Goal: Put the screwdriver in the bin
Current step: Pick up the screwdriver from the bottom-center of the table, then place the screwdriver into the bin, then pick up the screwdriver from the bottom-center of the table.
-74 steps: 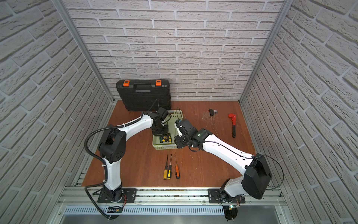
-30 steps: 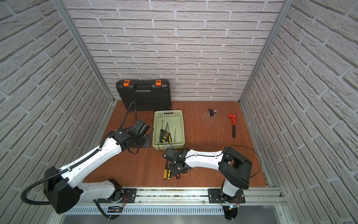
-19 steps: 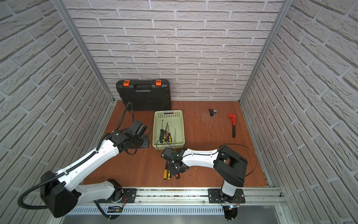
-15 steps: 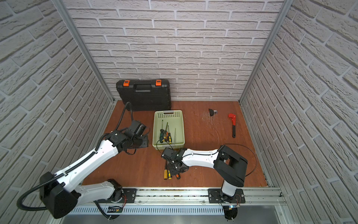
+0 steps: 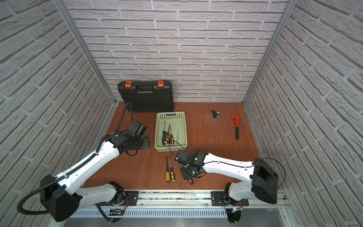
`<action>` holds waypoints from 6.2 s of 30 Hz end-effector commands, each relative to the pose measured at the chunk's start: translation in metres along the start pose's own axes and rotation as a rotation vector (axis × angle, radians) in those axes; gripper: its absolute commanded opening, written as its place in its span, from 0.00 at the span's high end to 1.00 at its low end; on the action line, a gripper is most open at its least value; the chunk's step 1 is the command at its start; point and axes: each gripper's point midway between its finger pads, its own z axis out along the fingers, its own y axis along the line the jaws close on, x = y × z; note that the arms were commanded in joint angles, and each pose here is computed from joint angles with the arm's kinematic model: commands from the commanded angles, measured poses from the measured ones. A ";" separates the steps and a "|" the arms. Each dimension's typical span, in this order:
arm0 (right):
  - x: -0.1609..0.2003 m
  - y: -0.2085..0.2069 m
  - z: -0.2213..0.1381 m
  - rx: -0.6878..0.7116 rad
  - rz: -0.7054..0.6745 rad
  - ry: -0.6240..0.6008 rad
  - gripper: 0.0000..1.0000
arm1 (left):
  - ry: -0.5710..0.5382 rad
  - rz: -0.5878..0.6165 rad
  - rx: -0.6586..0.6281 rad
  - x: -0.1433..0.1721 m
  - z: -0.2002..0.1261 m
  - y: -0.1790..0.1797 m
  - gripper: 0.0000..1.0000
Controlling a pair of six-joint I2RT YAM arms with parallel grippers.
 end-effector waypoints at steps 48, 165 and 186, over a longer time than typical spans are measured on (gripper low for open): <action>-0.272 -0.017 0.050 -0.120 0.158 -0.221 0.95 | -0.021 -0.108 -0.002 0.018 -0.010 0.024 0.46; -0.147 -0.010 -0.067 -0.130 0.033 -0.551 0.60 | 0.431 0.163 -0.085 0.217 0.076 -0.054 0.87; -0.174 0.013 -0.093 -0.178 -0.013 -0.587 0.60 | 0.135 0.042 0.140 0.062 -0.058 -0.031 0.90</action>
